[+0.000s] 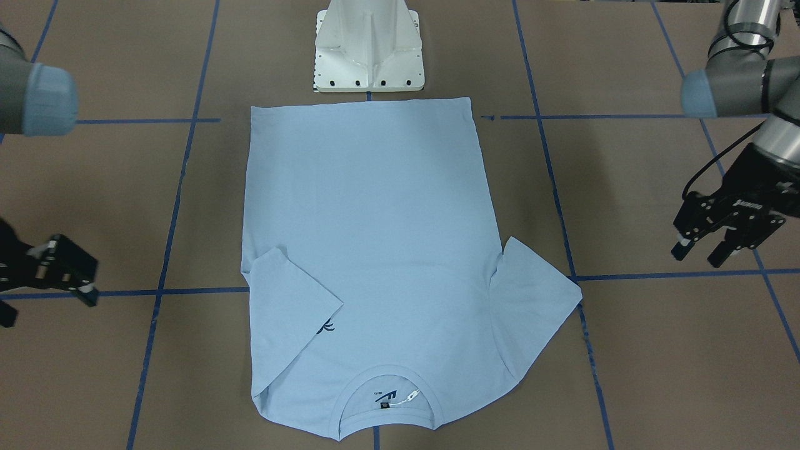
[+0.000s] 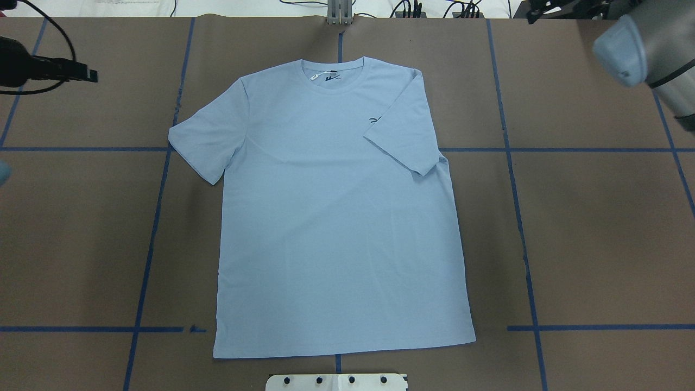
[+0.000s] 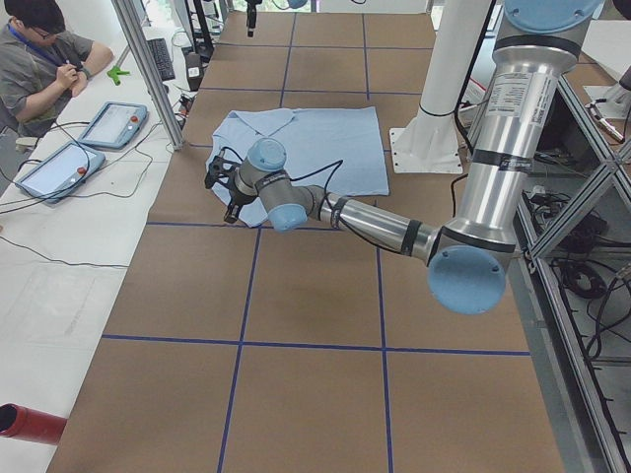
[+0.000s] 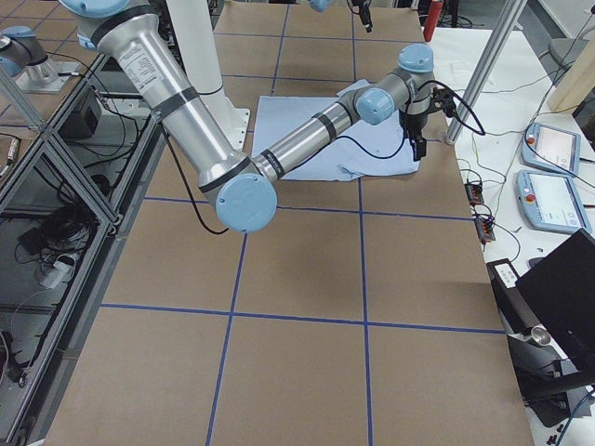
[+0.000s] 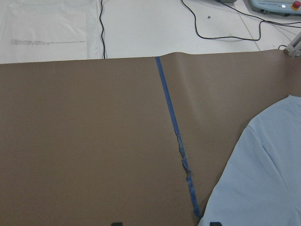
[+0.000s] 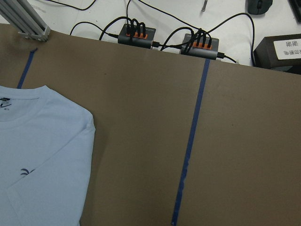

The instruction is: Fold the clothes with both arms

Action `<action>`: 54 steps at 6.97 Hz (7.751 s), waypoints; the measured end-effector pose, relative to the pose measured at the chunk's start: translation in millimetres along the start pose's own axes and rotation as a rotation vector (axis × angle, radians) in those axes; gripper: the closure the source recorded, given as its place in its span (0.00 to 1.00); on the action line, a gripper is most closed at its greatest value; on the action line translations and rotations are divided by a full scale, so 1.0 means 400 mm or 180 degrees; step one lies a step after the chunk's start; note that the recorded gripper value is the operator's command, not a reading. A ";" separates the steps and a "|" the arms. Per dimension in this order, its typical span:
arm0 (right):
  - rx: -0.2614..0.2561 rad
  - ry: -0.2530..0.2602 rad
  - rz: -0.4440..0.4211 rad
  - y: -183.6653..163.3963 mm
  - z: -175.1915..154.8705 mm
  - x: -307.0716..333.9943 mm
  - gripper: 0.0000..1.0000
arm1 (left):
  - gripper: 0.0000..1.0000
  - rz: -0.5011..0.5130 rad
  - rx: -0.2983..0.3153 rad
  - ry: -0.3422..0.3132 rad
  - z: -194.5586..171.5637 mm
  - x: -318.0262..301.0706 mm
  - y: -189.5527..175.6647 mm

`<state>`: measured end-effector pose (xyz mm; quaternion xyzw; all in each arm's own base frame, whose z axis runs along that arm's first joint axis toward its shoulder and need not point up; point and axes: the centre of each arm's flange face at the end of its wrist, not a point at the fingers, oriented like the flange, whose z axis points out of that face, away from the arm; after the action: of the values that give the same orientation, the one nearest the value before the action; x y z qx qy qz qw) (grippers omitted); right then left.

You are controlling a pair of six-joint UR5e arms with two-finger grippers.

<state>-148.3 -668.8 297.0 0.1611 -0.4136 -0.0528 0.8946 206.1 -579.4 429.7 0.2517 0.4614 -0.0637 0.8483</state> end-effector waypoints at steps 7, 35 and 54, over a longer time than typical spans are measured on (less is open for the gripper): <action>0.0008 -0.0078 -0.0022 0.037 -0.056 0.130 0.00 | 0.40 -0.0164 -0.0011 -0.0107 0.360 0.126 0.163; 0.0371 -0.0074 0.1407 0.789 0.195 -0.474 0.04 | 0.01 -0.0232 -0.0421 0.0342 0.003 0.613 0.452; 0.0528 -0.0203 0.1790 1.118 0.209 -0.643 0.02 | 1.00 -0.1142 -0.0998 -0.0164 -0.069 0.689 1.122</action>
<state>-396.6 -209.3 310.2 0.1109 -0.4727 0.2262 0.8444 494.0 -143.4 358.1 0.0293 0.4813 -0.1474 0.8636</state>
